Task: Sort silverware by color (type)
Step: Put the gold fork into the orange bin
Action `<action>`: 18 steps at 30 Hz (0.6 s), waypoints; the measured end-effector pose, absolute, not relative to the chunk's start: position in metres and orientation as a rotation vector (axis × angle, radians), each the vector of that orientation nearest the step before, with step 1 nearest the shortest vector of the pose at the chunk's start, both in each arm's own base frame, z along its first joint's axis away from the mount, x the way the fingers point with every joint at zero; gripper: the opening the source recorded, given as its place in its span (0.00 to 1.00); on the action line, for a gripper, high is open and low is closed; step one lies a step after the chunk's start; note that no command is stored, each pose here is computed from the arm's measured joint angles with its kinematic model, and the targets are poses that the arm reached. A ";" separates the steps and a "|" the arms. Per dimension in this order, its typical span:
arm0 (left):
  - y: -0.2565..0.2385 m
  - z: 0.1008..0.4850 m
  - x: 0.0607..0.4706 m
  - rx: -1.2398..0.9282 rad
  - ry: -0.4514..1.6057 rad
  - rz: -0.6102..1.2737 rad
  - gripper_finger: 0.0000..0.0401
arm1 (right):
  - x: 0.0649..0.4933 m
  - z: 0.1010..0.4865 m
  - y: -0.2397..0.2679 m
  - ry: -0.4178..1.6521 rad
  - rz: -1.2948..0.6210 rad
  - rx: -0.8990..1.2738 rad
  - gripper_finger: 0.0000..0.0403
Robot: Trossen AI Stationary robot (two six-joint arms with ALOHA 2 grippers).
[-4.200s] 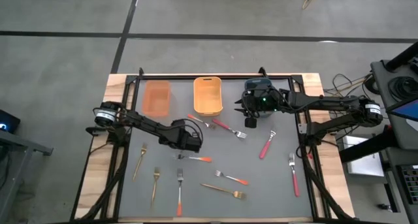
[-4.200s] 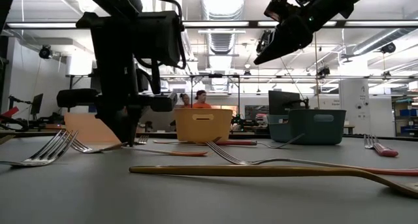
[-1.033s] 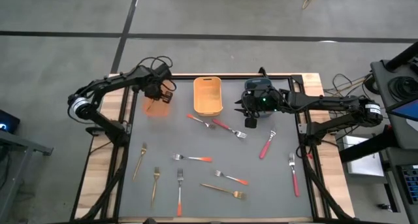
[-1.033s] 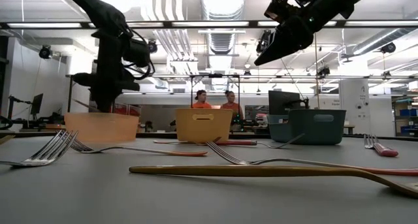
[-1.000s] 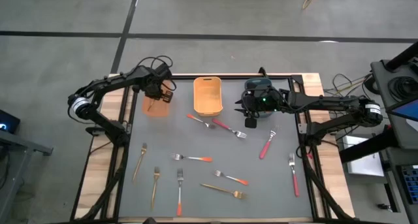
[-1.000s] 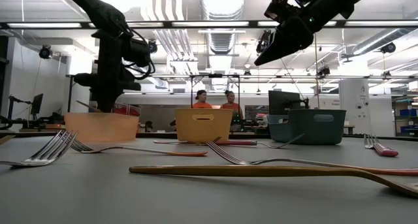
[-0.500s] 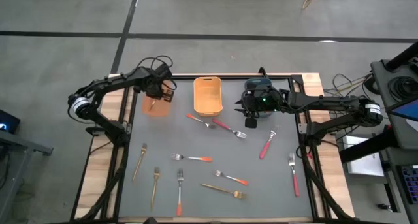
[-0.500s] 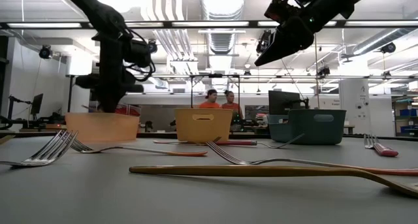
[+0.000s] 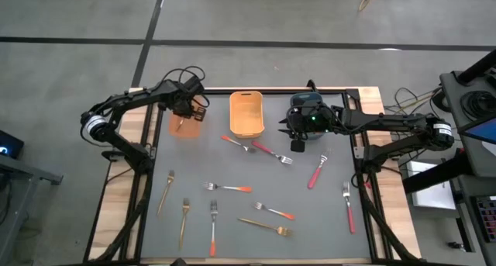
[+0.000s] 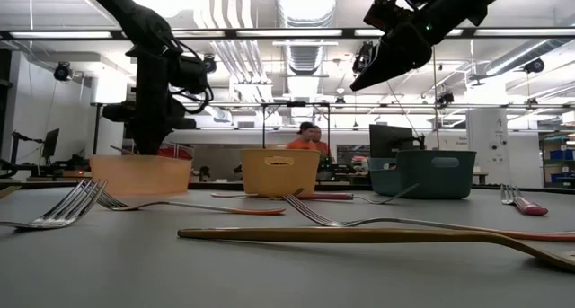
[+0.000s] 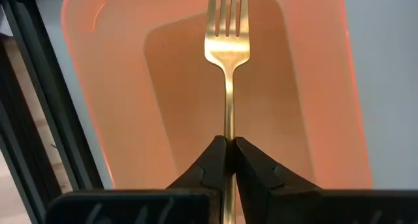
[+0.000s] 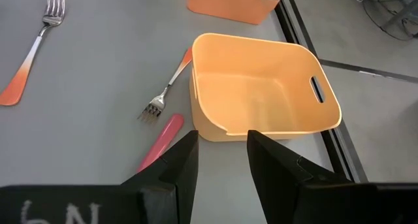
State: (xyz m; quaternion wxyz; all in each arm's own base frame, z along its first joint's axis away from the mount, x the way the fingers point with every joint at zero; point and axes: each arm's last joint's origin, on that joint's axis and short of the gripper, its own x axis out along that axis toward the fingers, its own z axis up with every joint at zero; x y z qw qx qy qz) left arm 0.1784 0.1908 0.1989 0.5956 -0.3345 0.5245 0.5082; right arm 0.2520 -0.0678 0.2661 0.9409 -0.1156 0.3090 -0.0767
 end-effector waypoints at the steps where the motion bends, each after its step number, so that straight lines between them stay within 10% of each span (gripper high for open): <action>1: 0.191 0.199 0.178 -0.777 1.218 1.180 0.02 | 0.252 0.266 -0.068 0.631 -0.156 -0.236 0.31; 18: 0.187 0.189 0.174 -0.787 1.246 1.186 0.03 | 0.252 0.266 -0.068 0.631 -0.155 -0.240 0.31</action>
